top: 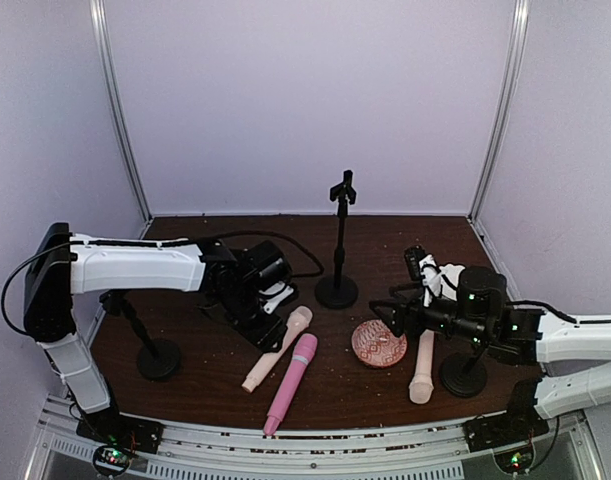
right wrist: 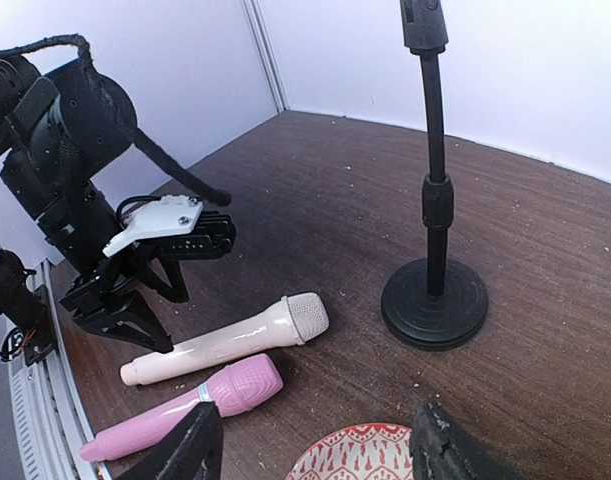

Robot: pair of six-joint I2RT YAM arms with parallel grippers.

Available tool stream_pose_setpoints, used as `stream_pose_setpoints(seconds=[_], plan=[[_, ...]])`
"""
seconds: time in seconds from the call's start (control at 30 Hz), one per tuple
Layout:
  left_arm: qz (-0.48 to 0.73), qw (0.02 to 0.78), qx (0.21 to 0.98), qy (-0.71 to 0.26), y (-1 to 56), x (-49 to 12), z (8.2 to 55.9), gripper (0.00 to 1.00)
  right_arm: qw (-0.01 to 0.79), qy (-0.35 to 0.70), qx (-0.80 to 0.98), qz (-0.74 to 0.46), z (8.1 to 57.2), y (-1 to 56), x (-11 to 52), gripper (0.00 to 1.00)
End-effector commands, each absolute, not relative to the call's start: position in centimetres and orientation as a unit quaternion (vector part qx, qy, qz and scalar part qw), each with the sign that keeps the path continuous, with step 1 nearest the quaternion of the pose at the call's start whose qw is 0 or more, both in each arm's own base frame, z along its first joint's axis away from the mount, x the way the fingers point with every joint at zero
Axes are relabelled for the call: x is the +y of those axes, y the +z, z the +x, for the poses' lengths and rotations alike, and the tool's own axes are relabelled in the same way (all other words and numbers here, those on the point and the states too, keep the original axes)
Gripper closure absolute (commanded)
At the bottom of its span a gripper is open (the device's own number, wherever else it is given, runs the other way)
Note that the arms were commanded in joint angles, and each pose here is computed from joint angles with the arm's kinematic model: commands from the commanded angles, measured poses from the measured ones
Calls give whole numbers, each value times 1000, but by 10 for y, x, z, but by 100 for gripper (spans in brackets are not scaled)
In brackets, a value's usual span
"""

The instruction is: Attach the microphones to the stand

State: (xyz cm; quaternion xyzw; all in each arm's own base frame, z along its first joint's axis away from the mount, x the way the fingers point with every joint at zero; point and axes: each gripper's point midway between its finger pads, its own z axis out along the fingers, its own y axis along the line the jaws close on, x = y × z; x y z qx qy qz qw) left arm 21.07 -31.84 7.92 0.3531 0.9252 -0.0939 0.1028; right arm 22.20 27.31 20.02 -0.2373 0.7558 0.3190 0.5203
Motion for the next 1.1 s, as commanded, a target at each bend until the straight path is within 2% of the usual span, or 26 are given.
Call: stream_pose_setpoints(seconds=[0.0, 0.27, 0.53, 0.6, 0.7, 0.83, 1.07], plan=[[364, 90, 922, -98, 75, -331, 216, 36, 525, 347, 741, -235, 216, 212, 276, 35], [365, 42, 928, -64, 45, -325, 217, 46, 539, 350, 731, -228, 209, 220, 264, 35], [351, 48, 934, -50, 23, -328, 231, 39, 548, 343, 731, -221, 210, 216, 257, 36], [348, 56, 935, -32, 17, -324, 236, 40, 546, 346, 730, -221, 209, 215, 258, 36], [344, 62, 937, -27, 11, -320, 239, 48, 547, 347, 731, -218, 210, 210, 258, 37], [341, 70, 937, -26, 13, -309, 233, 65, 544, 342, 735, -218, 212, 210, 259, 40], [333, 175, 925, -49, 83, -295, 239, 86, 549, 354, 725, -219, 214, 227, 271, 43]])
